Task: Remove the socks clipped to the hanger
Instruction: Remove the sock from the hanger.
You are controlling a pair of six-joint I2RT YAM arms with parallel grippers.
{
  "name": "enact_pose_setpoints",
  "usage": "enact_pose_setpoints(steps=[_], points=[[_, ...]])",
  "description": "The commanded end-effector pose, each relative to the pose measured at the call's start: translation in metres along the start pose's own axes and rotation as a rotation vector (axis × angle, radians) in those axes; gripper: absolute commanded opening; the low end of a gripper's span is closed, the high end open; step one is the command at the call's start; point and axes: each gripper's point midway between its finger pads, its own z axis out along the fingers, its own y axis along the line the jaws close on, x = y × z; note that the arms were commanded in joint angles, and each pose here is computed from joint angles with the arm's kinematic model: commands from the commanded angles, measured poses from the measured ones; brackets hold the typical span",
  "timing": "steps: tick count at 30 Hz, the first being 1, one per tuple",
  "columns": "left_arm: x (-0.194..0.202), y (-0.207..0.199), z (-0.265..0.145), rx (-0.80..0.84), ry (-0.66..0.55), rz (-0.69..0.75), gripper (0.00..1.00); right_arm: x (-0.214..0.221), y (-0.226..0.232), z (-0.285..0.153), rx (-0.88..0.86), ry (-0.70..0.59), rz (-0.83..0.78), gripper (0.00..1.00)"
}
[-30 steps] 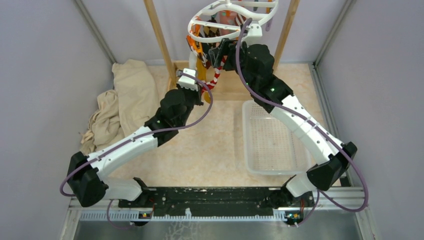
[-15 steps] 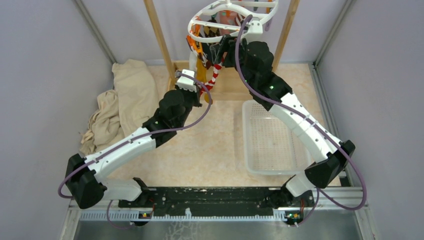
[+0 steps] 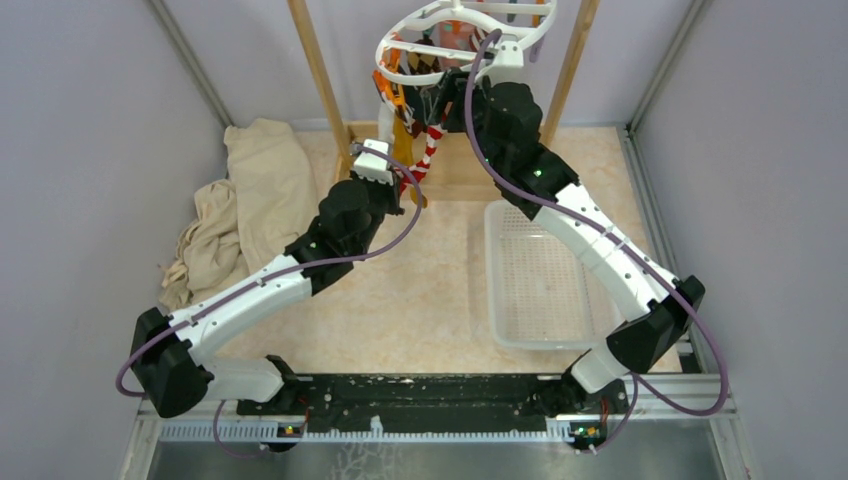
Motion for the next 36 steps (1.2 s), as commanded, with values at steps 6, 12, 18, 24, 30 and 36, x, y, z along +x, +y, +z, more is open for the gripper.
enact_pose_setpoints(steps=[6, 12, 18, 24, 30, 36], points=[[-0.005, 0.0, -0.004, 0.006, -0.011, -0.024, 0.0, -0.044, 0.014, -0.003, -0.028, -0.14, 0.031, 0.58], [-0.006, -0.001, -0.004, 0.007, -0.013, -0.027, 0.0, -0.042, 0.014, 0.0, -0.023, -0.143, 0.027, 0.56], [-0.006, 0.0, -0.004, 0.006, -0.014, -0.025, 0.0, -0.04, 0.014, 0.002, -0.019, -0.14, 0.021, 0.48], [-0.007, 0.0, -0.005, 0.006, -0.015, -0.027, 0.0, -0.039, 0.016, 0.001, -0.023, -0.138, 0.017, 0.4], [-0.008, 0.001, -0.007, 0.002, -0.017, -0.028, 0.0, -0.036, 0.014, -0.001, -0.015, -0.128, 0.011, 0.0], [-0.008, 0.003, -0.008, -0.004, -0.017, -0.028, 0.0, -0.034, 0.012, -0.003, -0.009, -0.126, 0.01, 0.0]])
